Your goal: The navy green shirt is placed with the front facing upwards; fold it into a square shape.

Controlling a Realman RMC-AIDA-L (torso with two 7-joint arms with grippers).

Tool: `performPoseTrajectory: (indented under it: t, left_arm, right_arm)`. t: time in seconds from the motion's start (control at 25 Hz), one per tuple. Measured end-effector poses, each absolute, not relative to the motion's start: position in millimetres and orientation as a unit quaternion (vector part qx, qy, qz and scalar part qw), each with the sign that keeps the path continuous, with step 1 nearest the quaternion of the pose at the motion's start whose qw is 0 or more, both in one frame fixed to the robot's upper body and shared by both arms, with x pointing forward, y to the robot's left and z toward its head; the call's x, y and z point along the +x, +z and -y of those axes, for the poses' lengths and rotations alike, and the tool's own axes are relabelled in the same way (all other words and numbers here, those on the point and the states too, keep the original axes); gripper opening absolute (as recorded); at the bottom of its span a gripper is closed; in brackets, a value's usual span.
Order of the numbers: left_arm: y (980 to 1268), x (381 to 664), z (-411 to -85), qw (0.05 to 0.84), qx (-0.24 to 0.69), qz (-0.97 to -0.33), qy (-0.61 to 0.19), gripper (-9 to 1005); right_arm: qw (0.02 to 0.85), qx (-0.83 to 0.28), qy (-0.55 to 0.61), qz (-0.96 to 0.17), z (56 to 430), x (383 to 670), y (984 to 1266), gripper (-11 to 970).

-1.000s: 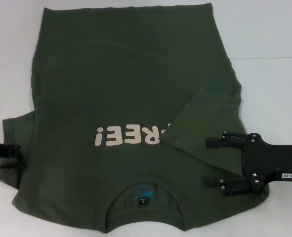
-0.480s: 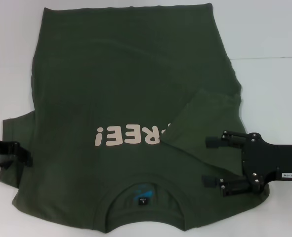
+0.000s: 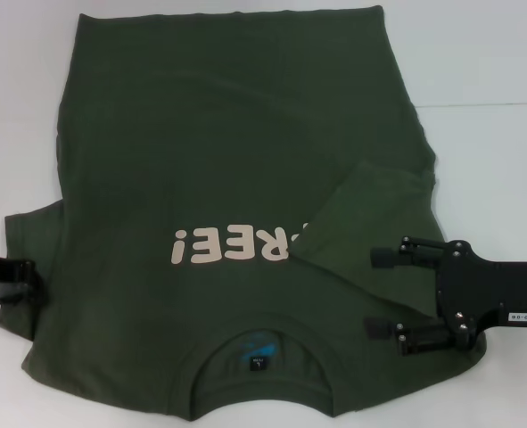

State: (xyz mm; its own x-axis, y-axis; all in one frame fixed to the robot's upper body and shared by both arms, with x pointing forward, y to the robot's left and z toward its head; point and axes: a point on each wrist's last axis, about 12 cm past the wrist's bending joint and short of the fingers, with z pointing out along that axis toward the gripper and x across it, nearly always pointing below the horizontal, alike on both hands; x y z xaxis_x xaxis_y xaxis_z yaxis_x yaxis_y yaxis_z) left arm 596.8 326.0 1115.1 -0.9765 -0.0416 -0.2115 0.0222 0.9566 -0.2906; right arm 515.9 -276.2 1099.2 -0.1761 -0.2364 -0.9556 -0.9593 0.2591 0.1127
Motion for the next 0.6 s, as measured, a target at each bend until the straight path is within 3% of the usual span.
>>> performPoseTrajectory:
  t: [0.08,0.2,0.4,0.6]
  left_arm:
    - [1115.0,596.7,-325.9,0.108,-0.005,-0.983,-0.147,413]
    - [1115.6,596.9,-326.2,0.109,-0.005,-0.983,-0.147,165]
    - [1115.6,596.8,-326.2,0.110,-0.003,-0.983,-0.146,2]
    - [1116.7,597.6,-326.1,0.112,-0.001,-0.983,-0.145,2]
  right_arm:
    - [0.450,-0.457,0.402,-0.653,276.2,516.0,1099.2,942]
    - [0.450,-0.457,0.402,-0.653,276.1,515.9,1099.2,942]
    - [0.450,-0.457,0.402,-0.653,276.1,516.0,1099.4,941]
    - [0.451,-0.457,0.401,-0.653,276.5,516.2,1099.8,942]
